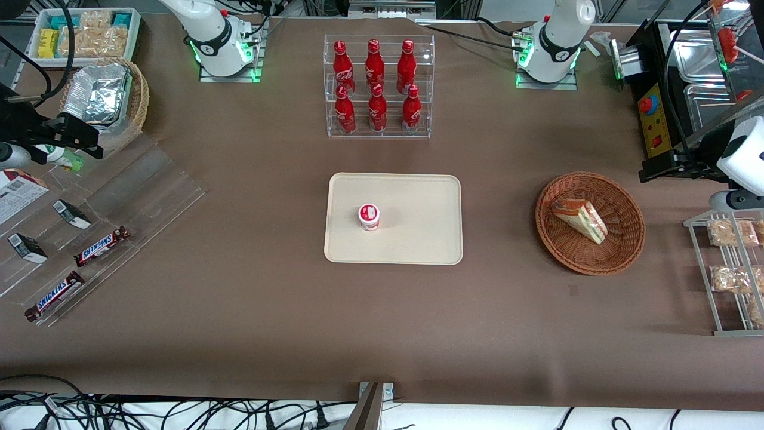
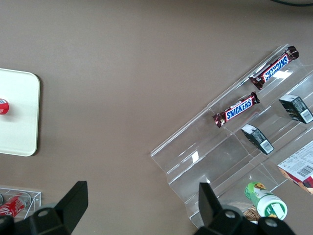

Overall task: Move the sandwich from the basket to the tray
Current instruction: 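Move the left gripper down over the wrapped sandwich in the wicker basket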

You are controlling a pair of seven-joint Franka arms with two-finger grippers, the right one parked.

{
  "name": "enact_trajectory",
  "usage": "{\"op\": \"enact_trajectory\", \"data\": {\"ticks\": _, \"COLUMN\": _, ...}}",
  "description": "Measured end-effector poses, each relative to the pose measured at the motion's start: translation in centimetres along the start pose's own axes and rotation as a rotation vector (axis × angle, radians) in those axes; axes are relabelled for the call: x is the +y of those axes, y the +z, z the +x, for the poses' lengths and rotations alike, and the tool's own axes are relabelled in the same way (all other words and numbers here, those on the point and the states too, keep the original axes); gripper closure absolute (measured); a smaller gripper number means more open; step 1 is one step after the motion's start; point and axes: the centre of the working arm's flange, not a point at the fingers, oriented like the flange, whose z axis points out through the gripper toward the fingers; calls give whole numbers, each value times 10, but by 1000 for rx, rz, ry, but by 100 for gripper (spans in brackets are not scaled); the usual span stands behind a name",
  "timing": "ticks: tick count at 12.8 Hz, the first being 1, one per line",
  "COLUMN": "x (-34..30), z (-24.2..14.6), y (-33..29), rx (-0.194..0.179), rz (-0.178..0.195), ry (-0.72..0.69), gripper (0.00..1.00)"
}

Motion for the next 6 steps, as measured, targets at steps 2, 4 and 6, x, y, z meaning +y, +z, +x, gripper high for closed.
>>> {"op": "enact_trajectory", "data": {"ticks": 2, "x": -1, "z": 1, "y": 0, "rx": 3, "rz": -1, "ry": -2, "gripper": 0}}
{"op": "enact_trajectory", "data": {"ticks": 4, "x": -5, "z": 2, "y": 0, "rx": 5, "rz": -1, "ry": -11, "gripper": 0}}
{"op": "enact_trajectory", "data": {"ticks": 6, "x": -11, "z": 8, "y": 11, "rx": -3, "rz": -2, "ry": -53, "gripper": 0}}
